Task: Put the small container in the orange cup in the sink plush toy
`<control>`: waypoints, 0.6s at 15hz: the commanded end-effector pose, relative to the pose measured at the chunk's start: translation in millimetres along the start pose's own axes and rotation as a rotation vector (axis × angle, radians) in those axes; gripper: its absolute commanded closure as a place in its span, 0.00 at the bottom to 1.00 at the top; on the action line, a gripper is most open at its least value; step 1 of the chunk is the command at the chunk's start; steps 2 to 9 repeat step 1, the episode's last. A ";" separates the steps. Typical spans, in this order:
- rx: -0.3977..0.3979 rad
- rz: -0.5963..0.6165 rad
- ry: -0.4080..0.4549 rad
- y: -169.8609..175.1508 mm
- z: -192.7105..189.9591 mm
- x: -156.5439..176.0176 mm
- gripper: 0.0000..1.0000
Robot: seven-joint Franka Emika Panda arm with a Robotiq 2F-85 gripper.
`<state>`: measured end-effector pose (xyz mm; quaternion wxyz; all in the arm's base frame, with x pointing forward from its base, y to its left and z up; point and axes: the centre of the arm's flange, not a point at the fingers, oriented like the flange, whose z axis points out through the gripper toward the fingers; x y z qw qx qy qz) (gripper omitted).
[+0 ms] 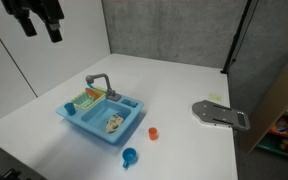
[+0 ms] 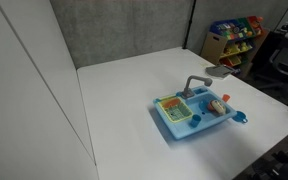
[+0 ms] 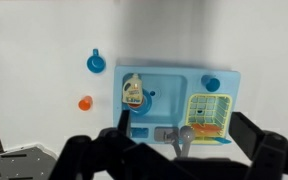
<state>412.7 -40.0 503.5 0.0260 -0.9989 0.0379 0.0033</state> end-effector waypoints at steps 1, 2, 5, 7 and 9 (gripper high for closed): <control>0.000 0.000 -0.001 0.0 0.3 -0.1 0.00; 0.000 0.000 -0.001 0.0 0.3 -0.1 0.00; 0.000 0.000 -0.001 0.0 0.3 -0.1 0.00; 0.000 0.000 -0.001 0.0 0.3 -0.1 0.00; 0.000 0.000 -0.001 0.0 0.3 -0.1 0.00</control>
